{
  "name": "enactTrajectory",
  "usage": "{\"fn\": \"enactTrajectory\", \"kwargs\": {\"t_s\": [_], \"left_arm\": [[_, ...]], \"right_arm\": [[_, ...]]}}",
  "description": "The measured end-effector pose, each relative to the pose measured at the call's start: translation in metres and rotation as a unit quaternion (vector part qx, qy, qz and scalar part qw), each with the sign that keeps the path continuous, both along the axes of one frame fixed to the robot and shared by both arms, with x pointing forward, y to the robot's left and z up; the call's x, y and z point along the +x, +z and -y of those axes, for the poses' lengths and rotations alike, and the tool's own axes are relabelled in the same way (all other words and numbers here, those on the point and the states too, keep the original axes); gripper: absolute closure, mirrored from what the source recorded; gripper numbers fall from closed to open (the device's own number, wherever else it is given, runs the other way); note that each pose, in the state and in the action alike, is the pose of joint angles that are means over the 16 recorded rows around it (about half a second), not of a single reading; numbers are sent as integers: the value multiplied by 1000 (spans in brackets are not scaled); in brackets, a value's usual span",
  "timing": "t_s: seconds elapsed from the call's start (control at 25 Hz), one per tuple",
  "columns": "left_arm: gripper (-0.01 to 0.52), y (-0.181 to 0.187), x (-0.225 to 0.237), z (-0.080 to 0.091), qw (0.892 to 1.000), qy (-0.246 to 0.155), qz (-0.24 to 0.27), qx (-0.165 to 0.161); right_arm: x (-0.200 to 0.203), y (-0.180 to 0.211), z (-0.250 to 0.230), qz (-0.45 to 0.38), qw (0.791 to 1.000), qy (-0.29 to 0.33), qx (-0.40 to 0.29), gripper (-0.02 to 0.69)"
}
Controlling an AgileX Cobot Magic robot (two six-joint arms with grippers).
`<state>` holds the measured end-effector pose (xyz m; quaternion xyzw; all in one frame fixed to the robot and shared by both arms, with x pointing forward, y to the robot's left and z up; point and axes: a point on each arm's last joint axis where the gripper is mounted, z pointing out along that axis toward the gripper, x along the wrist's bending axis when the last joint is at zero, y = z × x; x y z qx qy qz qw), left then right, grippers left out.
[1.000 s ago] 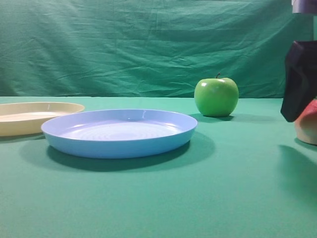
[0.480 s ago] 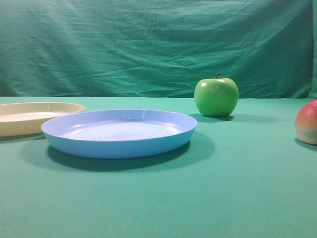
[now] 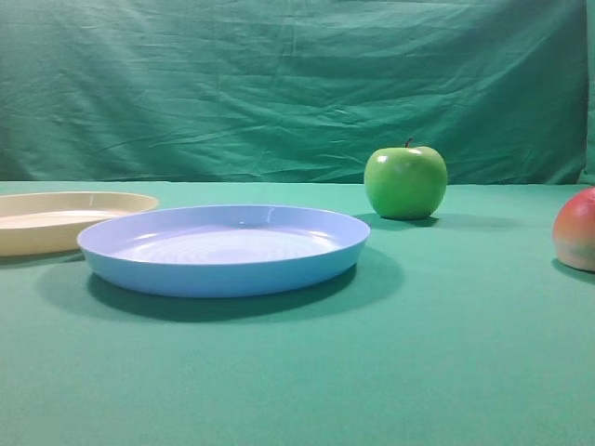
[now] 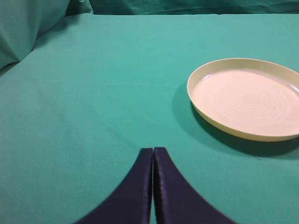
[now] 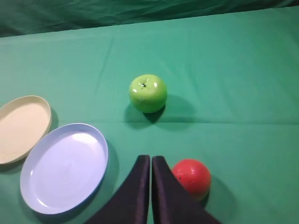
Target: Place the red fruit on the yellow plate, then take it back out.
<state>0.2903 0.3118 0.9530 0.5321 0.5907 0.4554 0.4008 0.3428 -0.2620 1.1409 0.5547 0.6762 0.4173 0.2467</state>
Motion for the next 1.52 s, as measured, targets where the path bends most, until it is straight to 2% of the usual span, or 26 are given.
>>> {"fn": "enactTrajectory", "kwargs": {"t_s": [0.32, 0.64, 1.04, 1.52], "left_arm": [[514, 0, 0, 0, 1000, 0, 0, 0], [514, 0, 0, 0, 1000, 0, 0, 0], [514, 0, 0, 0, 1000, 0, 0, 0], [514, 0, 0, 0, 1000, 0, 0, 0]], "right_arm": [[-19, 4, 8, 53, 998, 11, -20, 665], [-39, -14, 21, 137, 990, -34, -28, 665], [-52, -77, 30, 216, 971, -99, -20, 665], [-52, -163, 32, 205, 971, -117, -24, 665]]}}
